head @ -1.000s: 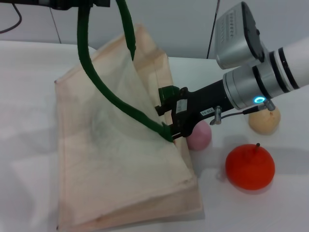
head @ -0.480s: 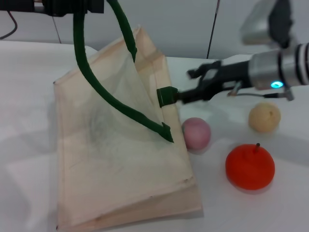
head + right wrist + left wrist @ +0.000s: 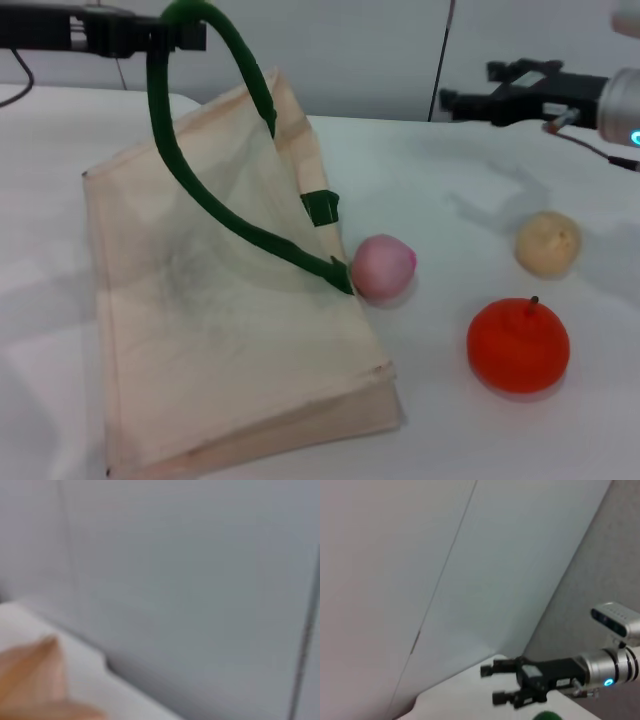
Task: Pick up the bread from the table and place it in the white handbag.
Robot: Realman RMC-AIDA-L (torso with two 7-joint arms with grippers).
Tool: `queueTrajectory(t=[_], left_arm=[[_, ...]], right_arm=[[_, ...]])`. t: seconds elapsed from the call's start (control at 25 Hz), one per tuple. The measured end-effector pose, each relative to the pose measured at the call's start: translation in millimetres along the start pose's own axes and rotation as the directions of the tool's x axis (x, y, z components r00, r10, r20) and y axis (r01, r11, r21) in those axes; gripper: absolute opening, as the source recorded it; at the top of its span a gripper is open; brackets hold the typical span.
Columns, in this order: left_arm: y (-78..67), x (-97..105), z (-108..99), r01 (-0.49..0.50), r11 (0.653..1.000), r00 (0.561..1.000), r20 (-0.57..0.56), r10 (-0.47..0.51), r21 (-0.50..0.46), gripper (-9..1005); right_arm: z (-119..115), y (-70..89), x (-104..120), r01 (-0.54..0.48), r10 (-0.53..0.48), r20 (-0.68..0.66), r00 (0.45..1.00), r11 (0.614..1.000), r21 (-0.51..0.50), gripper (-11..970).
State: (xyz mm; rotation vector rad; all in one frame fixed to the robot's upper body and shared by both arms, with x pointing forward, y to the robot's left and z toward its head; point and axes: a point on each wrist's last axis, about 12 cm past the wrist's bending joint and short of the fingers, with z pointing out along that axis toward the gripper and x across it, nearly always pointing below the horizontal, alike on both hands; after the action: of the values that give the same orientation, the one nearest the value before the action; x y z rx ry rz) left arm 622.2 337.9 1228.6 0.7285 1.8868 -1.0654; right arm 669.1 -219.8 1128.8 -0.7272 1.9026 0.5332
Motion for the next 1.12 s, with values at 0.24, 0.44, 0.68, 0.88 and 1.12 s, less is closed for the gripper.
queueTrajectory(t=[0.24,0.44,0.68,0.88,1.12], left_arm=[[0.9,3.4,4.3,0.008,1.0,1.0,-0.025,-0.008,-0.008,169],[2.5,4.3,3.3,0.006,1.0,1.0,-0.02,-0.006,-0.022,170],[2.9,2.6,2.8,-0.005,1.0,1.0,-0.008,0.004,-0.026,311],[4.0,1.7,-1.2,-0.065,0.997,0.989,0.132,0.071,-0.047,525],[5.9,20.5,5.9,-0.173,0.978,0.95,0.243,0.197,-0.118,756]], right_arm=[[-15.9,-12.3,18.7,-0.083,0.073,0.126,0.989,0.994,0.076,893],[-21.1,-15.5,23.7,-0.097,0.083,0.141,0.987,0.991,0.093,893],[-21.9,-16.3,24.1,-0.099,0.085,0.145,0.986,0.99,0.098,892],[-22.7,-16.0,28.0,-0.067,0.048,0.16,0.986,0.991,0.115,892],[-23.4,-14.8,42.8,-0.054,0.017,0.206,0.978,0.983,0.173,892]])
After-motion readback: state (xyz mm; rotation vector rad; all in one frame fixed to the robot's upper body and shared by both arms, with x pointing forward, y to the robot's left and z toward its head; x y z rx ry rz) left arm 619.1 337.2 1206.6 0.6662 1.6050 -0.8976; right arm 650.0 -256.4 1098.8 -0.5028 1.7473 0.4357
